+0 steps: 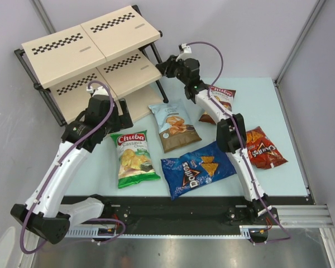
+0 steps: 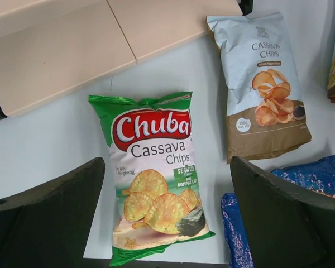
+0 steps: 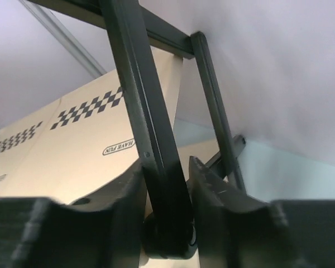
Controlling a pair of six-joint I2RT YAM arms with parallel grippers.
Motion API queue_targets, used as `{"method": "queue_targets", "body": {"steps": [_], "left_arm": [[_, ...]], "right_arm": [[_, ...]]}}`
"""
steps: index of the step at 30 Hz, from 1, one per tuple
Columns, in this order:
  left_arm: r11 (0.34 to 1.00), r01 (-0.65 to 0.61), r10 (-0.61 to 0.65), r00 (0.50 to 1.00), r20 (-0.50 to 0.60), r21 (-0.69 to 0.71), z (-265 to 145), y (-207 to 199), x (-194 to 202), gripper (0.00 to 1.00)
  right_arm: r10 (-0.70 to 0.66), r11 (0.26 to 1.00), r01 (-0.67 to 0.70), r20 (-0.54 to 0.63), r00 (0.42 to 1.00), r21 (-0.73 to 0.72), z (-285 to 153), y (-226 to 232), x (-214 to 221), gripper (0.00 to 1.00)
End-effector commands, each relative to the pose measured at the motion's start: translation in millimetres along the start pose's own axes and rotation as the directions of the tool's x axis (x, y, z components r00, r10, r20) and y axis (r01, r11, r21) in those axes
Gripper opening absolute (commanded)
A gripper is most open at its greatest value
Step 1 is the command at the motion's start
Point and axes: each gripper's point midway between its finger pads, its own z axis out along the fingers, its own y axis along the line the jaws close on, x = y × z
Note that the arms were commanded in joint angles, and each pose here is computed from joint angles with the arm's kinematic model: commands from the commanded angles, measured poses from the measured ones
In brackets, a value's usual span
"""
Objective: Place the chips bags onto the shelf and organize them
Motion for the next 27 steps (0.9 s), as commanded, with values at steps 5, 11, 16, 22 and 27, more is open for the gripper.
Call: {"method": "queue_targets", "body": {"steps": [5, 11, 16, 22, 27], "left_arm": [[1.0, -0.027, 0.027, 1.0, -0.011, -0.013, 4.6, -0.9, -8.2, 1.0], [1.0, -0.024, 0.024, 1.0, -0.014, -0.009, 7.6, -1.5, -8.1, 1.0], [1.0, -0.021, 0.021, 1.0, 0.003, -0.001, 8.3, -2.4, -10.1, 1.0], [1.0, 0.011, -0.011, 0.997, 0.072, -0.005, 6.4, -0.1, -19.8, 1.0], [0.999, 0.037, -0.037, 0.992, 0.121, 0.007, 4.0, 1.6, -27.4, 1.0]], "right_arm": [[0.026, 1.0, -0.026, 0.049, 0.998, -0.006, -5.9, -4.8, -12.9, 0.0], [0.021, 0.998, -0.021, 0.0, 1.0, 0.06, -30.4, -7.0, -16.0, 0.0], [0.037, 0.989, -0.035, -0.016, 0.999, 0.142, -56.9, -24.7, -24.8, 0.0], [0.037, 0.96, -0.034, -0.005, 0.999, 0.277, -110.0, -44.2, -42.0, 0.0], [0.026, 0.932, -0.026, 0.005, 1.0, 0.362, -145.5, -55.1, -59.0, 0.0]]}}
